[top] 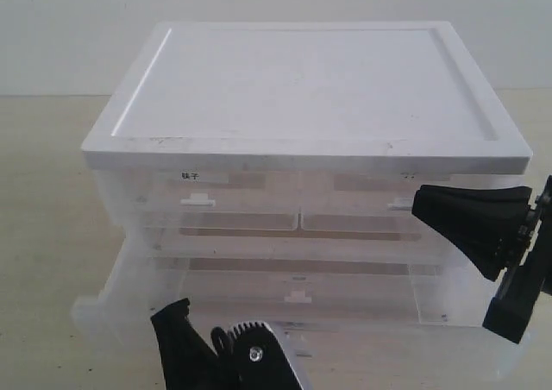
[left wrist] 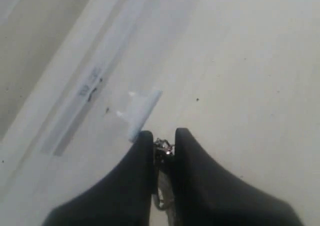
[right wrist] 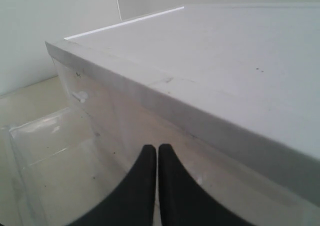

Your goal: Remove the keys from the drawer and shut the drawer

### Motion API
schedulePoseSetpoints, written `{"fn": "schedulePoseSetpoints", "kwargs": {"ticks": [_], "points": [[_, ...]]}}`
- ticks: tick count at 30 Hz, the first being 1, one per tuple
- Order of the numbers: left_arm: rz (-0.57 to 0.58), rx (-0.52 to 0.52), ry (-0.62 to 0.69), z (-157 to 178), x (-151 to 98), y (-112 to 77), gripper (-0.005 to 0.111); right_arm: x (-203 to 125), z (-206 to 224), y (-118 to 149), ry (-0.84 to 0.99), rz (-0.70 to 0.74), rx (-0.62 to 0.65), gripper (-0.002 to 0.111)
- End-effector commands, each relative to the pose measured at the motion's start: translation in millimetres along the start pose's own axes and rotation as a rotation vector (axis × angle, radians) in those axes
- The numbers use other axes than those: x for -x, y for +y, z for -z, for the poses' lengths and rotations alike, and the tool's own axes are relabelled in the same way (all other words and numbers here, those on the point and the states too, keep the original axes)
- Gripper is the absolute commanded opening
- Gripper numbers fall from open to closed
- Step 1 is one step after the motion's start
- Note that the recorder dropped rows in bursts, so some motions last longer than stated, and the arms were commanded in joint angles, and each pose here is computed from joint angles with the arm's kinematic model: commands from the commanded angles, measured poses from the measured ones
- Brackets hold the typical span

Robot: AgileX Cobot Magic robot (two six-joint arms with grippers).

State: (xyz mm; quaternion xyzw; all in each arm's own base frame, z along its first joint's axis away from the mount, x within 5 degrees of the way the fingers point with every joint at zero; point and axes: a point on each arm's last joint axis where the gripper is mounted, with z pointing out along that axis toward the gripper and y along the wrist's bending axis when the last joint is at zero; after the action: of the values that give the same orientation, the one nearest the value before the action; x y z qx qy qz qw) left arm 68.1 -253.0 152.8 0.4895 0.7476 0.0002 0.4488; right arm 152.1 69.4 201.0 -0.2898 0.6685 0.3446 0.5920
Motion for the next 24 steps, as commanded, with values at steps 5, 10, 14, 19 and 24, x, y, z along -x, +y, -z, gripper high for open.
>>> {"fn": "schedulePoseSetpoints", "kwargs": {"ticks": [5,10,14,19,24], "points": [[0.008,-0.041,-0.053,-8.4,4.7,6.4,0.005,1.0,-0.3,-0.4,-0.007,-0.006,0.000,0.000],[0.046,-0.080,-0.128,-7.6,11.6,3.2,0.005,1.0,-0.3,-0.4,-0.007,-0.006,0.000,0.000],[0.056,-0.042,-0.143,-8.3,13.0,7.6,0.005,0.8,-0.3,-0.5,-0.005,-0.006,-0.002,0.000],[0.089,-0.005,-0.110,-18.5,10.0,23.2,0.005,0.6,-0.3,-0.5,-0.002,-0.008,-0.002,0.000],[0.094,-0.022,-0.102,-24.1,9.1,29.6,0.005,0.4,-0.3,-0.7,0.000,-0.008,-0.003,0.000]]}}
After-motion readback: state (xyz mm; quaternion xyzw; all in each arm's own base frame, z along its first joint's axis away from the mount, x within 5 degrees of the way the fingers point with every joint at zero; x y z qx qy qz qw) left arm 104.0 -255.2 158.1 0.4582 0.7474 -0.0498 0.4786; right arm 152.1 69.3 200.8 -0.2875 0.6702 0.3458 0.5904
